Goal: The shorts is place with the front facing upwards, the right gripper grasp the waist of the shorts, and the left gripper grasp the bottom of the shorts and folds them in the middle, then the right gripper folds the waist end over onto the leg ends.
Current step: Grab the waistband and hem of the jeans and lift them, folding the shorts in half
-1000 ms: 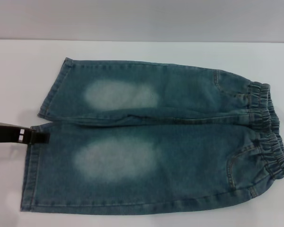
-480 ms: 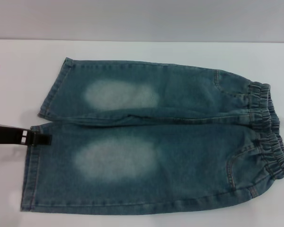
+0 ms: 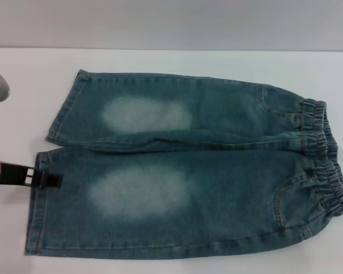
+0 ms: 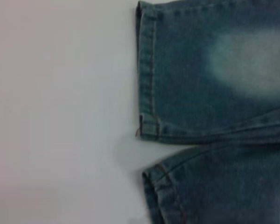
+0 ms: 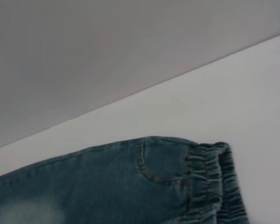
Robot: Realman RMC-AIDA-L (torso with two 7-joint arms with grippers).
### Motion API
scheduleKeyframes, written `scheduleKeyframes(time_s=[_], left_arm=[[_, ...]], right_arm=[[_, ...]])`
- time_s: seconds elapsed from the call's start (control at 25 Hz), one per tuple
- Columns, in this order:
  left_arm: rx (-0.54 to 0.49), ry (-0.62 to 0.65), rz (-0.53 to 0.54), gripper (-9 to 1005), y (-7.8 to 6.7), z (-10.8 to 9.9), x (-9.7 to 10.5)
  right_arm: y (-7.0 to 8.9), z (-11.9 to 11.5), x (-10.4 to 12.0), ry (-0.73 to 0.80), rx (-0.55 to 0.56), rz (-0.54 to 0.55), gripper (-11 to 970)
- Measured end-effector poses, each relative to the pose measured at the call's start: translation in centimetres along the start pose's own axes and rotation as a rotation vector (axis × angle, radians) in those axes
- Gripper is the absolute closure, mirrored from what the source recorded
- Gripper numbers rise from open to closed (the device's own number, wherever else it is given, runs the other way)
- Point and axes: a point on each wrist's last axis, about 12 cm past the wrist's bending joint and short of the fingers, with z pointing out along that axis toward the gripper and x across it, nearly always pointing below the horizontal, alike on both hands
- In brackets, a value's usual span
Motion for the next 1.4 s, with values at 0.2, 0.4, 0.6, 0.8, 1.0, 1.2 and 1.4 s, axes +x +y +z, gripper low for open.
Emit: scheduleKeyframes(time_s=[0.2, 0.4, 0.6, 0.8, 1.0, 1.2, 1.4], left_arm=[[-0.024, 0.049, 0.0, 182, -0.3, -0.6, 0.7], [-0.014, 0.081, -0.012, 184, -0.7, -1.0, 1.1], [-0.011, 0.126, -0.019, 185, -1.1, -1.0, 1.6], [-0.006, 0.164, -0.021, 187, -1.5, -1.1, 1.8], [0.004, 0.2, -0.018, 188, -2.2, -1.0, 2.3], [0.01, 0.243, -0.011, 190, -2.7, -0.9, 2.9], [0.021, 0.279, -0.01, 192, -3.1, -1.0, 3.4]], right_arm=[[-1.1, -0.3, 0.3, -0.001, 0.032, 0.022, 307], [-2.3, -0.6, 0.7, -0.004, 0.097, 0.015, 307], [-3.2, -0.5, 1.0, -0.001, 0.115, 0.018, 305], [-3.5, -0.3, 1.0, -0.007, 0.119, 0.013, 308], [-3.4, -0.1, 0.9, -0.01, 0.115, 0.007, 308], [-3.4, 0.0, 0.9, -0.007, 0.109, 0.002, 308], [-3.5, -0.1, 1.0, -0.004, 0.11, 0.001, 309]])
